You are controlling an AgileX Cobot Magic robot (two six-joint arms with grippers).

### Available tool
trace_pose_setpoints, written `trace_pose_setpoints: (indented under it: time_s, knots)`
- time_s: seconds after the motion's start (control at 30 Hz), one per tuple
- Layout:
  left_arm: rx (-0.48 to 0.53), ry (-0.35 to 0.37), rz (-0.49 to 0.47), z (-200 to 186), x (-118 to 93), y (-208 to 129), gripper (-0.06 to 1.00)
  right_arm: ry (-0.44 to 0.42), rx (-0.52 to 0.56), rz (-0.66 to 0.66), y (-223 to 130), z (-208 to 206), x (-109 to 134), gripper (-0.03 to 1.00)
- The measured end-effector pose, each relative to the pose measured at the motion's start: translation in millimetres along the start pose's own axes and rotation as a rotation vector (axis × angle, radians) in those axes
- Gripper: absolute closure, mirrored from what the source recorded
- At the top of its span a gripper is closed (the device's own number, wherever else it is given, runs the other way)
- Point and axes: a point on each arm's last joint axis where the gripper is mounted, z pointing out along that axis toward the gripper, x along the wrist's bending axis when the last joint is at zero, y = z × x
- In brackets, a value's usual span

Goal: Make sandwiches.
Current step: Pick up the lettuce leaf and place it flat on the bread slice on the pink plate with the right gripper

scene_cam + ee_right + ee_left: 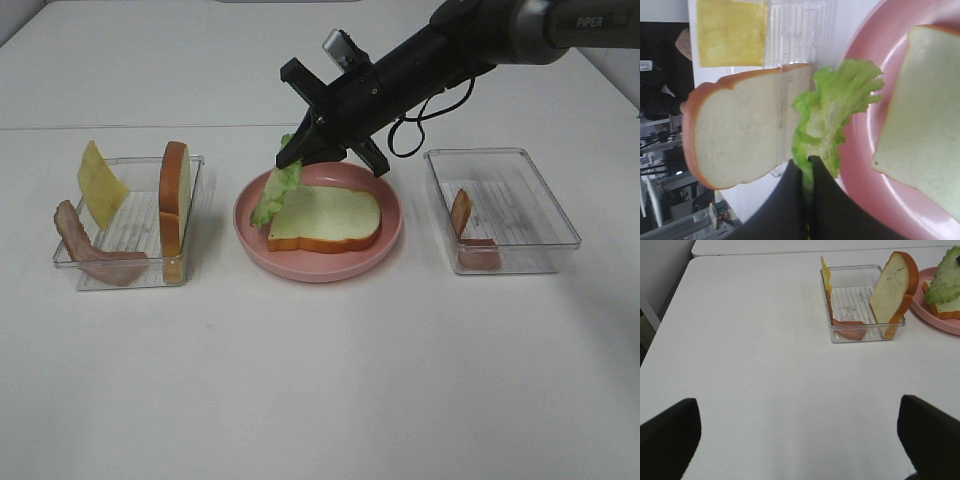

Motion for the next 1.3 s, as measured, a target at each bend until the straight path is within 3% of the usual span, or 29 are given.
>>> trace_pose_setpoints:
  time_s: [0.07,0.1,0.17,0.27,0.33,0.7,0.73,0.8,0.83,0.87,0.9,0.93,0.97,1.0,1.17,1.3]
  knots:
    - [0.0,0.0,0.0,0.0,0.0,0.0,-0.05,-0.097,0.011,-0.013,-1.0,-0.3,-8.8,0.95]
    - [0.0,0.0,0.0,0.0,0.0,0.0,-0.05,-0.097,0.011,-0.013,-1.0,-0.3,-8.8,0.95]
    - [0.0,0.0,0.0,0.0,0.0,0.0,-0.05,-0.177,0.023,-0.012,-2.2,-1.2,-16.0,0.95]
    - [0.0,0.0,0.0,0.0,0.0,0.0,-0.05,-0.196,0.026,-0.013,-2.4,-1.5,-17.7,0.95]
    - [0.0,0.0,0.0,0.0,0.0,0.0,-0.05,-0.266,0.034,-0.01,-3.1,-2.9,-23.9,0.95]
    - [0.0,0.0,0.0,0.0,0.0,0.0,-0.05,-0.295,0.031,0.001,-3.0,-3.6,-26.5,0.93]
    - [0.0,0.0,0.0,0.0,0.0,0.0,-0.05,-0.299,0.031,0.001,-3.0,-3.7,-26.8,0.84]
    - [0.0,0.0,0.0,0.0,0.0,0.0,-0.05,-0.3,0.031,0.0,-3.0,-3.7,-27.0,0.78]
    - [0.0,0.0,0.0,0.0,0.0,0.0,-0.05,-0.305,0.032,-0.003,-3.1,-3.8,-27.3,0.6]
    - [0.0,0.0,0.0,0.0,0.0,0.0,-0.05,-0.305,0.032,-0.003,-3.1,-3.8,-27.3,0.6]
    - [0.0,0.0,0.0,0.0,0.0,0.0,-0.05,-0.314,0.037,-0.007,-3.5,-4.1,-28.2,0.43]
    - [0.0,0.0,0.0,0.0,0.0,0.0,-0.05,-0.324,0.041,-0.012,-3.7,-4.3,-29.0,0.34]
    - [0.0,0.0,0.0,0.0,0.0,0.0,-0.05,-0.324,0.041,-0.012,-3.7,-4.3,-29.0,0.34]
    - [0.0,0.0,0.0,0.0,0.0,0.0,-0.05,-0.343,0.041,-0.027,-3.9,-7.2,-28.3,0.24]
    - [0.0,0.0,0.0,0.0,0.0,0.0,-0.05,-0.37,0.012,-0.071,-3.8,-22.0,-16.0,0.17]
    - [0.0,0.0,0.0,0.0,0.0,0.0,-0.05,-0.362,-0.048,-0.126,-6.4,-50.0,13.5,0.15]
